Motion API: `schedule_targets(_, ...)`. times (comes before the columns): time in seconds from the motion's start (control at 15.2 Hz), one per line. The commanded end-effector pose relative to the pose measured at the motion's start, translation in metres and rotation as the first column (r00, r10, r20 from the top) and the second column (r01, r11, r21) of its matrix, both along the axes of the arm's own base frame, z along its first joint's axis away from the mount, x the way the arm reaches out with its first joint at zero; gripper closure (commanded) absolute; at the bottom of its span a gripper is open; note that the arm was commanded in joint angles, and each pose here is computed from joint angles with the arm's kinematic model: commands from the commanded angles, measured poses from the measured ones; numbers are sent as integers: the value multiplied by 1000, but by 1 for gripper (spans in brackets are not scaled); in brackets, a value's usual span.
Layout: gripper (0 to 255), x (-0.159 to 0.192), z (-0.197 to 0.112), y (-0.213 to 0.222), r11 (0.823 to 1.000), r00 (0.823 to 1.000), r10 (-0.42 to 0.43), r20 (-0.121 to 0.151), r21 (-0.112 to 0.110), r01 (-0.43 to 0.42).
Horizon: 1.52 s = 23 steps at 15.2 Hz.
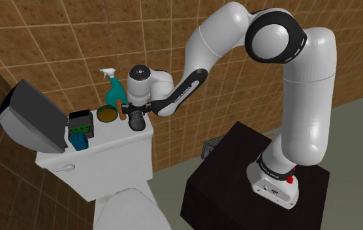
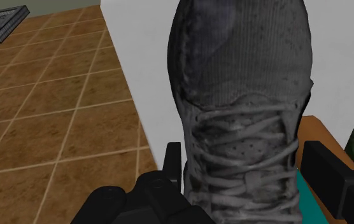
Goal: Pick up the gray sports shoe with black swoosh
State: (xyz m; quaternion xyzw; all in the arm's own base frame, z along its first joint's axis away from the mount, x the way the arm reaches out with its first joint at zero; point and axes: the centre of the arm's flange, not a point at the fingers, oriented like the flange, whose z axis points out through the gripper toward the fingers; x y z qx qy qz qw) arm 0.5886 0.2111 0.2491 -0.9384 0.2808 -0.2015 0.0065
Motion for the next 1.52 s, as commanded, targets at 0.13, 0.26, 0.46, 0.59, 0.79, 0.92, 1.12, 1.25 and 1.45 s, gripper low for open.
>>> schedule_targets(0.13, 255, 0, -2, 0, 1000, 1000, 0, -2, 0, 0)
schedule_targets(0.26, 255, -1, -2, 0, 1000, 1000, 0, -2, 0, 0)
schedule_targets(0.46, 255, 0, 10, 0, 1000, 1000, 0, -2, 0, 0)
schedule_targets(0.59, 255, 0, 21, 0, 1000, 1000, 0, -2, 0, 0)
schedule_targets(0.79, 255, 0, 37, 0, 1000, 1000, 0, -2, 0, 0)
schedule_targets(0.92, 255, 0, 47, 0, 1000, 1000, 0, -2, 0, 0)
schedule_targets(1.12, 255, 0, 63, 0, 1000, 1000, 0, -2, 0, 0)
schedule_targets(1.25, 255, 0, 74, 0, 1000, 1000, 0, -2, 0, 0)
schedule_targets(1.45, 255, 0, 80, 0, 1000, 1000, 0, -2, 0, 0)
